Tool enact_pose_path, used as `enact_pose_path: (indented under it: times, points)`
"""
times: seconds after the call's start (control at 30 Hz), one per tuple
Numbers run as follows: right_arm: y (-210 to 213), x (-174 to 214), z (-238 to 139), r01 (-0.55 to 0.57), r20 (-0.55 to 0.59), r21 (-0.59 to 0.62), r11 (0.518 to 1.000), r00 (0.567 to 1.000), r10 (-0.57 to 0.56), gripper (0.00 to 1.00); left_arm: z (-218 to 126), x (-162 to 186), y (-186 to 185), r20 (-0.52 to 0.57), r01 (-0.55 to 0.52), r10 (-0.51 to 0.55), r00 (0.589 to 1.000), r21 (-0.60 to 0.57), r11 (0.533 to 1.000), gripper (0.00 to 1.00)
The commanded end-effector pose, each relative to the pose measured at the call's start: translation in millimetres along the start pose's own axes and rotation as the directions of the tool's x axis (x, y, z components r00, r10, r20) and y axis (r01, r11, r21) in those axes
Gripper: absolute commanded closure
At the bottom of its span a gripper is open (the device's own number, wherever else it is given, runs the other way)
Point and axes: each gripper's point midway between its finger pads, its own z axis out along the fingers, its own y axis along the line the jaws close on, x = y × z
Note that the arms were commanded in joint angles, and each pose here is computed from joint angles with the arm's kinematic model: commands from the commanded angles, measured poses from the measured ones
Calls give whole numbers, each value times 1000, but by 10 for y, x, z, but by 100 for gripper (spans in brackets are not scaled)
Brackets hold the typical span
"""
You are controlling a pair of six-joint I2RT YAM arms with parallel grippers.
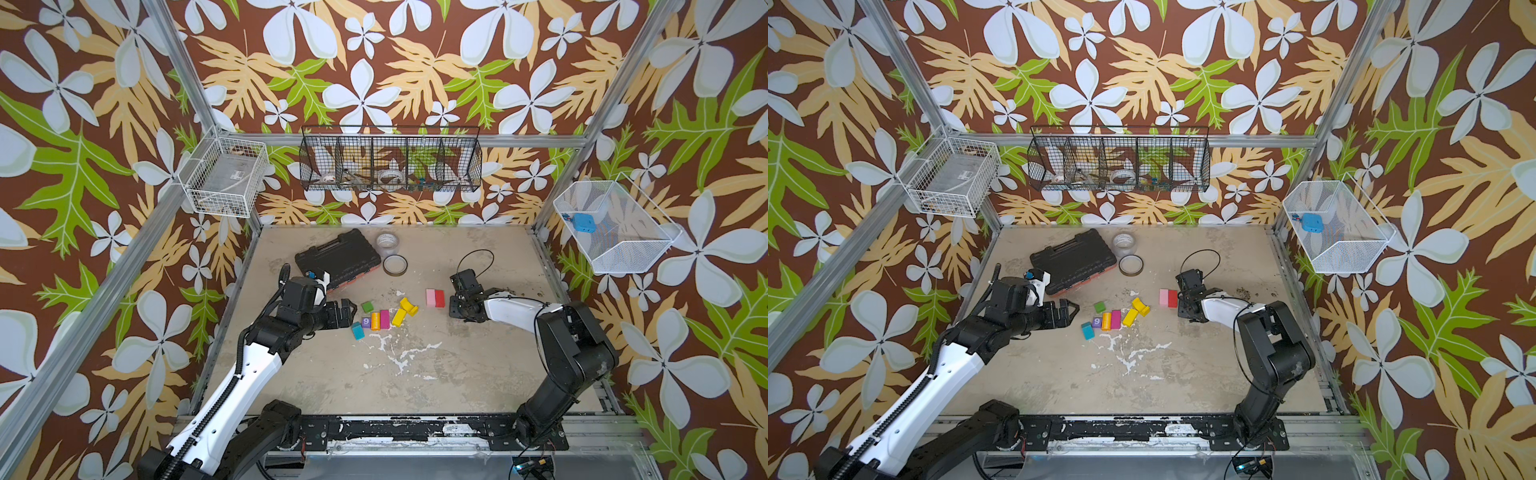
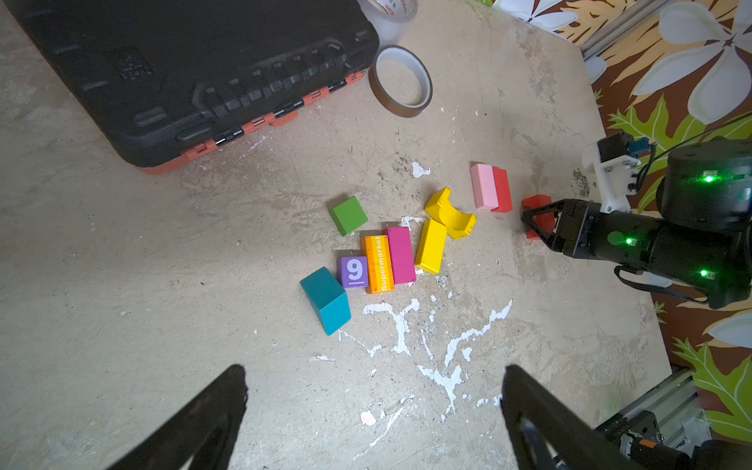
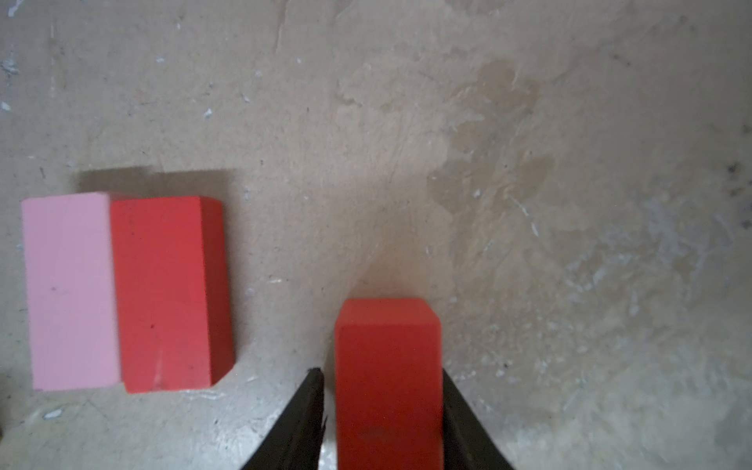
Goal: Build the wood block tower
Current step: 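Lift the notched red block and carry it toward the pink-red pair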
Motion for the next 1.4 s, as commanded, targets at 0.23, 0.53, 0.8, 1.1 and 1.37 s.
enact_pose_path:
  times: [0.23,0.53,0.8,1.1,1.37]
  points:
    - [4,-22,7,-8,-1,2,1000,1000,8,77,42,6,6,-14,0,0,1000,-3,1000,1]
    - [-3,-1,-102,-11,1,-17,1000,1000,11,91,92,33,15,-36,1,-2,999,-6,1000,1]
    - [42,-54,-438,-21,51,-85,996,998,26,94,97,37,16,-38,1,-1,999,-5,1000,1]
    - [182,-121,-887,-8,128,-174,985,991,30,96,103,39,20,-40,2,-2,999,-7,1000,1]
    - [229,-496,-1442,-76,237,-256,964,962,139,94,118,49,21,-45,3,-3,999,-5,1000,1]
